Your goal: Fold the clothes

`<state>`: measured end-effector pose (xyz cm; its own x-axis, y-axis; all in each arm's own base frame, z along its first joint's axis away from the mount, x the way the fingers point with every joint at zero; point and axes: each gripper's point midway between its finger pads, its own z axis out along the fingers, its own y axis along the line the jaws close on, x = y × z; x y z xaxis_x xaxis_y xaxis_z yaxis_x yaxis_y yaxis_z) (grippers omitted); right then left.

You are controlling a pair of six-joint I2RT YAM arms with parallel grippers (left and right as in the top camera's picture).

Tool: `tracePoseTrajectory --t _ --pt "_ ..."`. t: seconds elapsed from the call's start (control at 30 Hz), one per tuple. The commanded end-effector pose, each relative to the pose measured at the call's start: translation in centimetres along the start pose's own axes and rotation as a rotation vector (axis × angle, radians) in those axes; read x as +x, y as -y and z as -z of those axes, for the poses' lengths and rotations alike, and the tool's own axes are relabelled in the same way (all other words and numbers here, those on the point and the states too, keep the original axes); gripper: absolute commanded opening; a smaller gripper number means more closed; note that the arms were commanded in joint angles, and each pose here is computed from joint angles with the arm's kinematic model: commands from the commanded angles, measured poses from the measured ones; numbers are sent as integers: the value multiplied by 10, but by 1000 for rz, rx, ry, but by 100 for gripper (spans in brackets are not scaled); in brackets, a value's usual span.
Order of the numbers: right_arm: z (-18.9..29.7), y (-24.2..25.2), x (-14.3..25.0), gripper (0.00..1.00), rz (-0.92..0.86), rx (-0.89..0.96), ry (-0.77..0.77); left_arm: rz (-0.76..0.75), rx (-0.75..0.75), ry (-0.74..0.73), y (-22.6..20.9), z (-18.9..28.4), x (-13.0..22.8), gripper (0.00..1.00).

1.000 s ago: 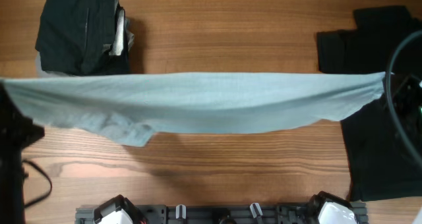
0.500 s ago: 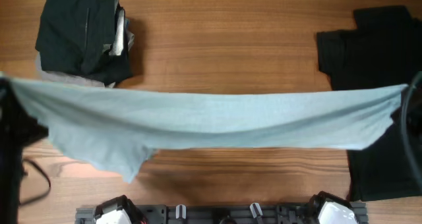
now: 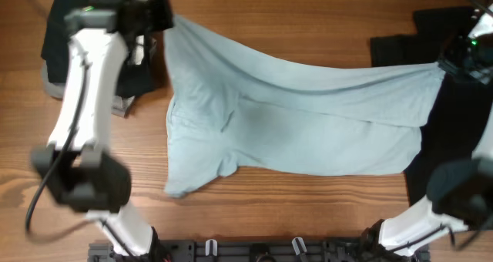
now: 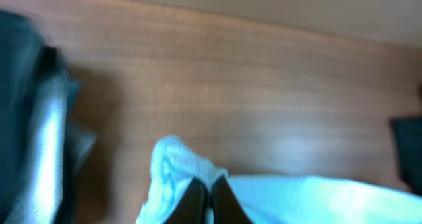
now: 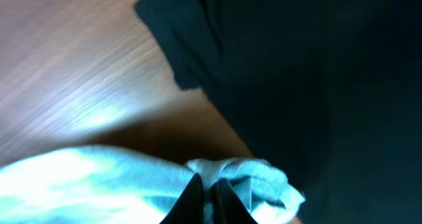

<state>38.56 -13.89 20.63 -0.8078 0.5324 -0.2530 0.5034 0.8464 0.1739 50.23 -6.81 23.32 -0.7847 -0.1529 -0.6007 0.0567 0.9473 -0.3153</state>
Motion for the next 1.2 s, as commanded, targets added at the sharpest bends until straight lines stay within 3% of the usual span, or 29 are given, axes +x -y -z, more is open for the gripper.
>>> tracePoseTrajectory --t 0.0,0.03,0.07,0.1,0.17,0.23,0.27,0.47,0.63,0.7,0.83,0.97,1.07,1.17 --pt "-64 3 -14 9 14 -16 -73 -19 -39 -54 -19 -88 17 8" --pt "-85 5 -20 13 12 -14 -81 -1 -41 -59 -25 -107 21 15" --pt "-98 6 -24 26 11 -15 -84 8 -42 -64 -28 -119 25 23" --pt "-114 7 -29 49 12 -18 -80 28 -43 -66 -33 -133 28 38" --pt "-127 8 -38 59 14 -21 -56 36 -47 -60 -38 -142 28 74" --pt "-123 11 -45 62 8 -23 -27 45 -56 -44 -45 -136 22 90" --pt "-118 15 -46 62 -4 -23 -20 52 -61 -45 -48 -131 20 92" --pt "-63 6 -27 62 -2 -163 -46 92 -101 -168 -51 -60 39 91" --pt "26 -12 6 62 95 -203 12 41 -142 -261 -38 20 62 78" --pt "66 -17 22 62 102 -207 66 51 -189 -262 -39 54 67 77" --pt "112 -17 47 68 58 -191 131 141 -226 -393 -42 76 103 75" --pt "98 -9 68 66 11 -157 30 234 -237 -561 -48 62 155 69" --pt "65 -2 81 62 -13 -147 -60 284 -173 -679 -42 48 196 57" --pt "27 5 94 60 -77 -136 -131 291 -178 -788 -43 40 238 56"
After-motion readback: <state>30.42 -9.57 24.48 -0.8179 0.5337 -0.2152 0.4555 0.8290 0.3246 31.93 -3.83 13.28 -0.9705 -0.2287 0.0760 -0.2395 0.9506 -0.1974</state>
